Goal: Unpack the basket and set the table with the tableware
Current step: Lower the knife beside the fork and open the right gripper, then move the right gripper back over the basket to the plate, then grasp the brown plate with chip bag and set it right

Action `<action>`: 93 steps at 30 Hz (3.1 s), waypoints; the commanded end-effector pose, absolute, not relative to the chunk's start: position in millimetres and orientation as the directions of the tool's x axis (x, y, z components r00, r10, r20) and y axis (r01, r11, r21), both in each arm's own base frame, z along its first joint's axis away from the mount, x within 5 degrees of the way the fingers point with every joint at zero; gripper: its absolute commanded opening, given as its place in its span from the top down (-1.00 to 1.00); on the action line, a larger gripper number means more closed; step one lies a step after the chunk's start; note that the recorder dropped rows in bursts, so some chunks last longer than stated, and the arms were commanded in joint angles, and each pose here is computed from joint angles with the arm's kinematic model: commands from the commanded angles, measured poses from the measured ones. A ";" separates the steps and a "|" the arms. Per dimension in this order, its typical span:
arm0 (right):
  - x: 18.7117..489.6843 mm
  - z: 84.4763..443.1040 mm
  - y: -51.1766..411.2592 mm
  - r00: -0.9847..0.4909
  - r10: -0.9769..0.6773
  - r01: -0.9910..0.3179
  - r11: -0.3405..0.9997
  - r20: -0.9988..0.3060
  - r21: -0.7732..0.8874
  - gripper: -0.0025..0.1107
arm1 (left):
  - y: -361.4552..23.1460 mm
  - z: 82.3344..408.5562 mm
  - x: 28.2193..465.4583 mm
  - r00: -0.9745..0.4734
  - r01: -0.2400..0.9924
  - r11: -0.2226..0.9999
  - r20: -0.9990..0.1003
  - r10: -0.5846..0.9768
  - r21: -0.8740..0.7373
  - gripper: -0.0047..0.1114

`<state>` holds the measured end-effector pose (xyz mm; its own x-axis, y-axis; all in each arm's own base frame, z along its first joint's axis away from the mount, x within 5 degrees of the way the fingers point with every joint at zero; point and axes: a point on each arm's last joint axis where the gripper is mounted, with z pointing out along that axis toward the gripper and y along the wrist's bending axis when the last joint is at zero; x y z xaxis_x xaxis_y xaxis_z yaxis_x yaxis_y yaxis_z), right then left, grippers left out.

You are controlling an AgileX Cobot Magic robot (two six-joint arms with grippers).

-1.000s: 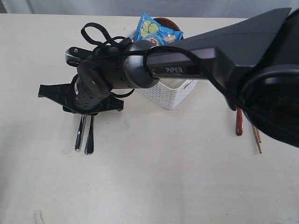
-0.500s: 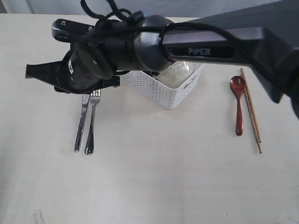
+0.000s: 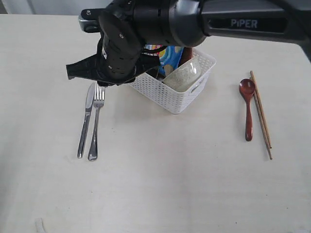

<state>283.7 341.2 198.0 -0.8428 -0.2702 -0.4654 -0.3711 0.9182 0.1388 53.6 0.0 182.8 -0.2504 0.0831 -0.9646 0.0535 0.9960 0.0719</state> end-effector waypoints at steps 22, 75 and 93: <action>234.1 151.1 386.6 -0.785 -0.483 -0.564 0.817 -0.388 0.123 0.96 | -0.5 182.3 53.6 -0.249 0.059 0.996 -0.965 0.078 0.065 0.92; 414.5 211.8 173.6 -0.732 -0.364 -0.485 0.872 -0.576 0.066 -0.02 | -0.3 182.4 53.6 -0.248 0.058 0.996 -0.965 0.084 0.072 0.92; 411.3 298.5 127.0 -0.580 -0.258 -0.443 0.896 -0.772 0.033 0.96 | -0.3 182.4 53.6 -0.248 0.058 0.996 -0.965 0.084 0.072 0.92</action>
<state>409.6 147.2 276.9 -0.6092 -0.3199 -0.7256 -0.4963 0.8675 0.0343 53.6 0.0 182.8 -0.2504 0.0831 -0.9646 0.0535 0.9960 0.0719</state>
